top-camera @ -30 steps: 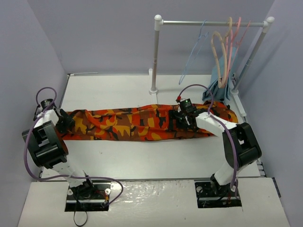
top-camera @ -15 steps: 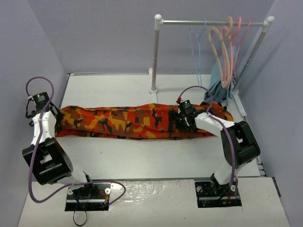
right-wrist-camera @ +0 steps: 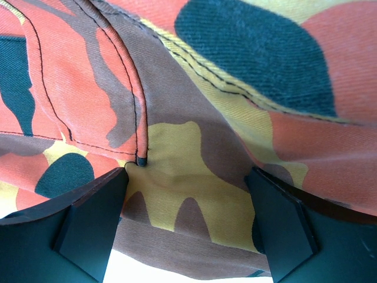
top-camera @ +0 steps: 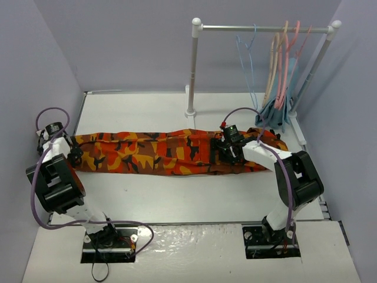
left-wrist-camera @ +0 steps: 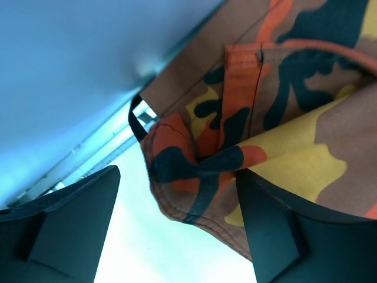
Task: Place the trousers on the hanger
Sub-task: Fold the trousers
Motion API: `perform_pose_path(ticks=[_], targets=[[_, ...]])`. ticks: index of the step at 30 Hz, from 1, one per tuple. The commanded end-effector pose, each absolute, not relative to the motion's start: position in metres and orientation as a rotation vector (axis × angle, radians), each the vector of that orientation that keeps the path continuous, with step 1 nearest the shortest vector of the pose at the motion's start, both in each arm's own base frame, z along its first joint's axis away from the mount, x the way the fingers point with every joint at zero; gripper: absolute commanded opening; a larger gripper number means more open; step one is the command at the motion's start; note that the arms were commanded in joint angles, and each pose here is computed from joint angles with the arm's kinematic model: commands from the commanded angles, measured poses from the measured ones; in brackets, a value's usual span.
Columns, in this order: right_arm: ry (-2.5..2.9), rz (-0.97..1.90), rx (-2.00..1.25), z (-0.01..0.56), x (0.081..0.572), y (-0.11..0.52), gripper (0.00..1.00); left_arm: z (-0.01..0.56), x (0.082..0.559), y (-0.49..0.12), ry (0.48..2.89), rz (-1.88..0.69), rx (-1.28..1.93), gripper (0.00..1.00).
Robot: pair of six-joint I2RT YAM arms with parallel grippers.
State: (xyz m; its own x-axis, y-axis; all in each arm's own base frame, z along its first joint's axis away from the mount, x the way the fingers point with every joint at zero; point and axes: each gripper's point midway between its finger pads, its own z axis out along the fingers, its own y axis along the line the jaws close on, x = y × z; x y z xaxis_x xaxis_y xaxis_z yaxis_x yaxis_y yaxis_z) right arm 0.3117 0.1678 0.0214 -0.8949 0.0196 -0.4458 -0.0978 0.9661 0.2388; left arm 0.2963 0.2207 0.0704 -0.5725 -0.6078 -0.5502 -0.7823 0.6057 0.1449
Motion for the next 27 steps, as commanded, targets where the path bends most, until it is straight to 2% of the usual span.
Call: perform_pose_path(ticks=[1, 3, 7, 10, 15, 19, 23, 27], targets=[[2.595, 0.328, -0.049, 0.045, 0.315, 0.167, 0.81, 0.187, 0.326, 0.244, 2.019, 0.544, -1.085, 0.78], [2.544, 0.334, -0.106, 0.062, 0.319, 0.177, 0.81, 0.204, 0.336, 0.231, 1.983, 0.482, -1.029, 0.78], [2.475, 0.380, -0.221, 0.085, 0.324, 0.207, 0.80, 0.204, 0.361, 0.180, 2.044, 0.336, -0.871, 0.78], [2.457, 0.356, -0.280, 0.086, 0.333, 0.227, 0.79, 0.180, 0.377, 0.130, 2.132, 0.224, -0.766, 0.78], [2.496, 0.287, -0.245, 0.056, 0.344, 0.228, 0.79, 0.134, 0.383, 0.080, 2.266, 0.100, -0.718, 0.78], [2.583, 0.193, -0.169, 0.011, 0.334, 0.204, 0.79, 0.095, 0.375, 0.045, 2.390, 0.050, -0.698, 0.78], [2.715, 0.132, 0.078, -0.026, 0.303, 0.149, 0.79, 0.064, 0.366, 0.011, 2.490, -0.005, -0.670, 0.78], [2.750, 0.100, 0.304, -0.029, 0.278, 0.103, 0.80, 0.040, 0.350, -0.022, 2.573, -0.027, -0.637, 0.78]])
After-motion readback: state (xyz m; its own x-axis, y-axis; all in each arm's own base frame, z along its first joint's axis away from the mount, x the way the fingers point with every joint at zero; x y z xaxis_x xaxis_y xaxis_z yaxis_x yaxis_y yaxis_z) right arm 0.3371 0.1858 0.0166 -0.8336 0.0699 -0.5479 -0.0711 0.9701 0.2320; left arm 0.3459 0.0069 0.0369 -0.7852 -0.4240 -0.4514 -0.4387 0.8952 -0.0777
